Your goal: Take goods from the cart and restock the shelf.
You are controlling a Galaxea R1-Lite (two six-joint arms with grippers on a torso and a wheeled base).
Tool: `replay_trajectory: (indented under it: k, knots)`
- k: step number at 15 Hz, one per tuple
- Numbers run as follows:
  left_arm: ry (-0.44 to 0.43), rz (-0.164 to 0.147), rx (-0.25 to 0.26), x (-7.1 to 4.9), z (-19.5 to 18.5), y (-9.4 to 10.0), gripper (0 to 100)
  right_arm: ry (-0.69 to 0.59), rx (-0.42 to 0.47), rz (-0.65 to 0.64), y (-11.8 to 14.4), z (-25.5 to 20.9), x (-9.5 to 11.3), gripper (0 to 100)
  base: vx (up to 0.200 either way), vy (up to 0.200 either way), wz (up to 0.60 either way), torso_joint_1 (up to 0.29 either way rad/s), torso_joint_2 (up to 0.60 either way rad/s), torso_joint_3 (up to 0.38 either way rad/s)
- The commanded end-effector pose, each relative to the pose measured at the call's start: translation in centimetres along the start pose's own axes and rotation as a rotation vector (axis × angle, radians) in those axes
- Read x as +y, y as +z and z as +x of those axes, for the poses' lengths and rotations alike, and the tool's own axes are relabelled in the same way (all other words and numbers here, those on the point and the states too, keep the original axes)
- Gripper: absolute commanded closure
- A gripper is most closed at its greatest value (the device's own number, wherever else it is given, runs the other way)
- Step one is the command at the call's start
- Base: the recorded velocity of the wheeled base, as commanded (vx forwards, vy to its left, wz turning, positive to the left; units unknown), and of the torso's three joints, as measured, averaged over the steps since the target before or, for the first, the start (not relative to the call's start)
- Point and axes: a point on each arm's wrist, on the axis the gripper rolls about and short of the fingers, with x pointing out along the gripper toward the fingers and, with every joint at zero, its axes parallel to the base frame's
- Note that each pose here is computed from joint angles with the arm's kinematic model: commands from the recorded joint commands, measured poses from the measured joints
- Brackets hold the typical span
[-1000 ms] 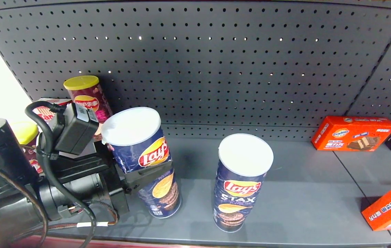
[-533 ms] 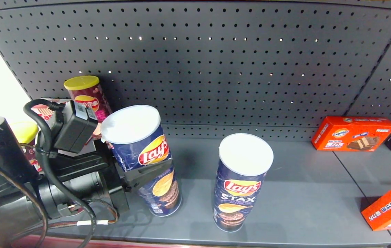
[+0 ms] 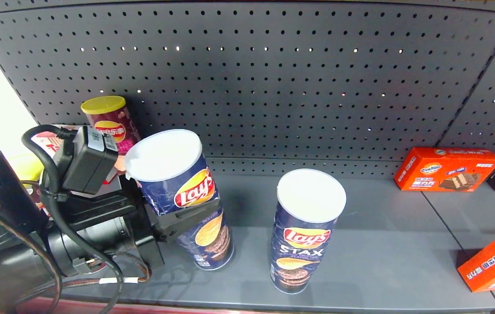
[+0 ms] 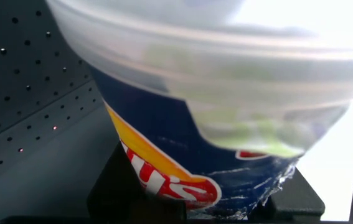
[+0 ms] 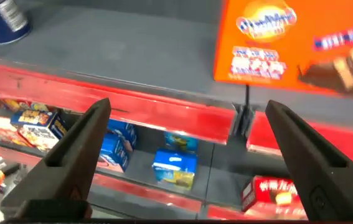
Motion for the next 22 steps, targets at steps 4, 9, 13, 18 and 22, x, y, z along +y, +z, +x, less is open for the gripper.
replay_trajectory:
  k: [4,9,13,18,22]
  knots:
    - [0.003,-0.022,-0.002,0.0,0.0,0.1,100,-0.024,0.015,0.029,-0.1,0.0,-0.1,0,0.0,0.0,0.0,0.0,0.0,0.0]
    - [0.029,-0.031,-0.036,0.4,0.1,1.1,100,-0.024,0.015,0.029,-0.1,0.0,-0.1,0,0.0,0.0,0.0,0.0,0.0,0.0]
    - [-0.013,-0.034,-0.028,0.3,1.4,2.5,100,-0.024,0.015,0.029,-0.1,0.0,-0.1,0,0.0,0.0,0.0,0.0,0.0,0.0]
    - [0.002,-0.036,-0.025,2.1,3.5,3.7,100,-0.023,0.017,0.029,-0.1,0.0,-0.1,0,0.0,0.0,0.0,0.0,0.0,0.0]
    - [0.007,-0.024,0.001,3.6,6.2,3.7,100,-0.024,0.017,0.029,-0.1,0.0,-0.1,0,0.0,0.0,0.0,0.0,0.0,0.0]
